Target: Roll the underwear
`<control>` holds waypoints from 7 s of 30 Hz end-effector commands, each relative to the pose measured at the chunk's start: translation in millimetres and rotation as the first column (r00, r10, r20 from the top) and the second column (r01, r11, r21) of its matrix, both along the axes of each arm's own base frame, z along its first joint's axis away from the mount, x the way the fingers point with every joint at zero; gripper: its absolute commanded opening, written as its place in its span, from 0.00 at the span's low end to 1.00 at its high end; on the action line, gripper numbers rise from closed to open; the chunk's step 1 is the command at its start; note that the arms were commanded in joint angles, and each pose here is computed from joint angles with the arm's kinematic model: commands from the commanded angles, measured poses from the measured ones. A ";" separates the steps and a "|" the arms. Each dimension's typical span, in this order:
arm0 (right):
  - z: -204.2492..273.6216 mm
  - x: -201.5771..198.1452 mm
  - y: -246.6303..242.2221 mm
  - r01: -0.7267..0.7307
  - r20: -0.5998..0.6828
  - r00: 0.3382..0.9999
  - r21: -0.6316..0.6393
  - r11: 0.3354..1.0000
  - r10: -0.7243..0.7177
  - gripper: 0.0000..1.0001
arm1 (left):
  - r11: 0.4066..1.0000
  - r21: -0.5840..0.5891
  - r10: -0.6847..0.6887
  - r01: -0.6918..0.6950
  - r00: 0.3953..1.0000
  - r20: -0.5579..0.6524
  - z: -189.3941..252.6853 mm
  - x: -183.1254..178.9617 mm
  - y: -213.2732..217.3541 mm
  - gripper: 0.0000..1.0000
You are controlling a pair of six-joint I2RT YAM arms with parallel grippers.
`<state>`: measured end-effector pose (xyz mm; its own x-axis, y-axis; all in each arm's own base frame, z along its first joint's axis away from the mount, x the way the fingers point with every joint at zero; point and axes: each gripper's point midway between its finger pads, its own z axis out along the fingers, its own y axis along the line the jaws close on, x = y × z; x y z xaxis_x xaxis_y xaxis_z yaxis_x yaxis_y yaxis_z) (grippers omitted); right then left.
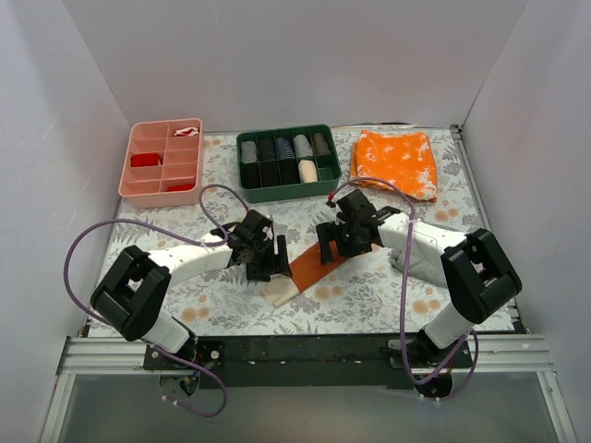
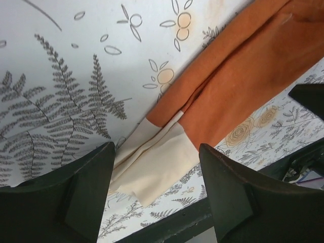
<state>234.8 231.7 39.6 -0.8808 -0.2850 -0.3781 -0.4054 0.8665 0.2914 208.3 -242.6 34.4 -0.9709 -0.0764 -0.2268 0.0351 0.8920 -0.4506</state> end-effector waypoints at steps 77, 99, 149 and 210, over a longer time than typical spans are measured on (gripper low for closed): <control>55.3 51.7 -8.6 0.162 0.122 0.977 0.123 0.979 -0.177 0.99 | 0.996 -0.084 -0.003 0.005 1.000 0.025 2.9 -13.1 -16.8 0.65; 47.5 -19.6 -27.2 0.078 0.082 0.992 0.194 0.978 -0.095 0.96 | 0.997 -0.067 0.043 -0.045 0.999 -0.022 -28.5 -25.6 -5.6 0.37; 4.3 -75.2 37.3 -0.019 -0.023 0.999 0.436 0.900 0.032 0.89 | 0.972 -0.227 0.052 -0.053 0.999 -0.012 -53.0 -46.7 -7.8 0.43; 16.7 -72.3 -3.5 -0.049 0.318 0.948 0.092 0.995 0.017 0.62 | 0.987 0.089 0.139 -0.132 0.987 -0.084 -87.7 -59.2 41.8 0.08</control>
